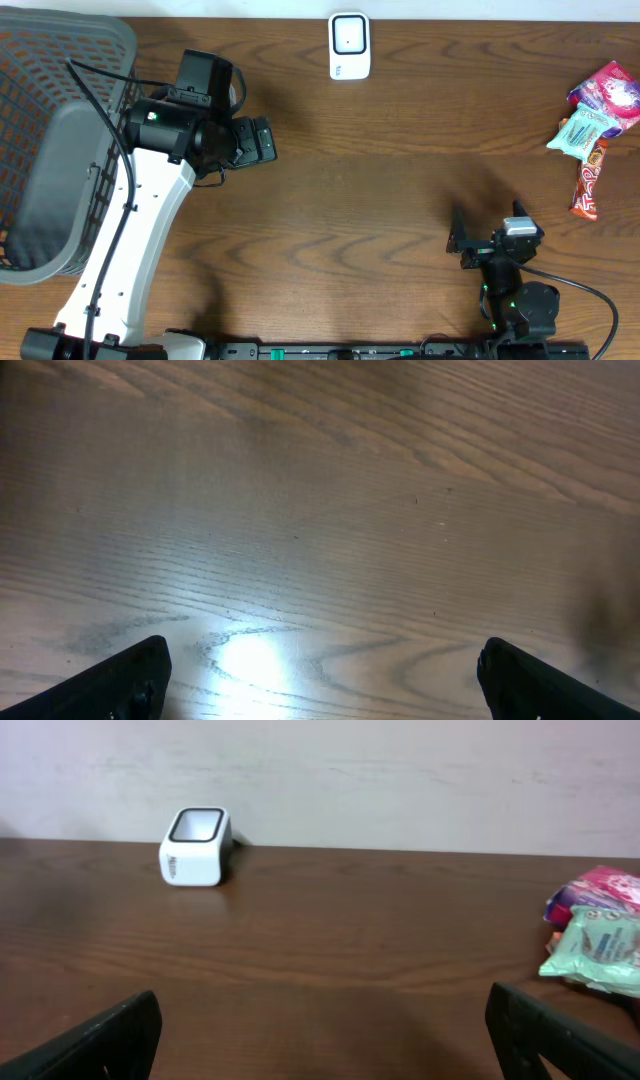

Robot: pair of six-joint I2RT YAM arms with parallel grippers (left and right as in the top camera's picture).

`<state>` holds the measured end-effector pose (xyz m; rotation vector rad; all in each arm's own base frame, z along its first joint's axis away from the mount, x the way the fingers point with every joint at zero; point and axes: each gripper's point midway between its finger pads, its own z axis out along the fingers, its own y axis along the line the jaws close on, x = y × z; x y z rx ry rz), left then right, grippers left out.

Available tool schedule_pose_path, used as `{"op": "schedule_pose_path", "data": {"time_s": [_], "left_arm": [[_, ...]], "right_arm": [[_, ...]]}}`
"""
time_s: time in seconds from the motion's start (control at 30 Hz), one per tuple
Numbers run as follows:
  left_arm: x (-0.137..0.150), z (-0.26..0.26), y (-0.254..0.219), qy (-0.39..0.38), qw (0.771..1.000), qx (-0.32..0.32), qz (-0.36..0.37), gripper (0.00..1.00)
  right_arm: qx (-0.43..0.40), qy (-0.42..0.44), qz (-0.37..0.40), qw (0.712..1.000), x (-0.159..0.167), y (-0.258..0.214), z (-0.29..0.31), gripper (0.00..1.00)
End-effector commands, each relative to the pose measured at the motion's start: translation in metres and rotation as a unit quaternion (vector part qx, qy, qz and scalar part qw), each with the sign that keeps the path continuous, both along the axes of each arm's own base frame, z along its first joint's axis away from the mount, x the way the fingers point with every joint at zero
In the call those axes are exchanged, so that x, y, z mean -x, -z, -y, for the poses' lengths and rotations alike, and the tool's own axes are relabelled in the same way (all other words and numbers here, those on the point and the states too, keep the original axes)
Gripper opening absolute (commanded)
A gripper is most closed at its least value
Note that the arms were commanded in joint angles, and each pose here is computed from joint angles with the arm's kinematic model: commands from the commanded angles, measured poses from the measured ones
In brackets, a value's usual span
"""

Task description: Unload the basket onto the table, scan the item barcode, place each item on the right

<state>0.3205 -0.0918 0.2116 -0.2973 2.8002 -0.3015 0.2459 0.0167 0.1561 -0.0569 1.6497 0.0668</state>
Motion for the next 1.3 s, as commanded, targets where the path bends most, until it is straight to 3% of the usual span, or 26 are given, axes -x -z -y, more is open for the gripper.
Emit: {"op": "schedule_pose_path", "data": {"time_s": [0.0,1.27], "left_arm": [[-0.0009,-0.0020,-0.0011,-0.001,1.000,-0.005,0.002,0.98],[-0.0008,-0.0020,-0.0010,-0.001,1.000,-0.005,0.002,0.98]], "right_arm": [[0.003,-0.006,0.000,1.000,0.0006,0.0005,-0.0024,0.99],[0.000,0.014,0.002,1.000,0.0000,-0.0006,0.0072,0.99]]}}
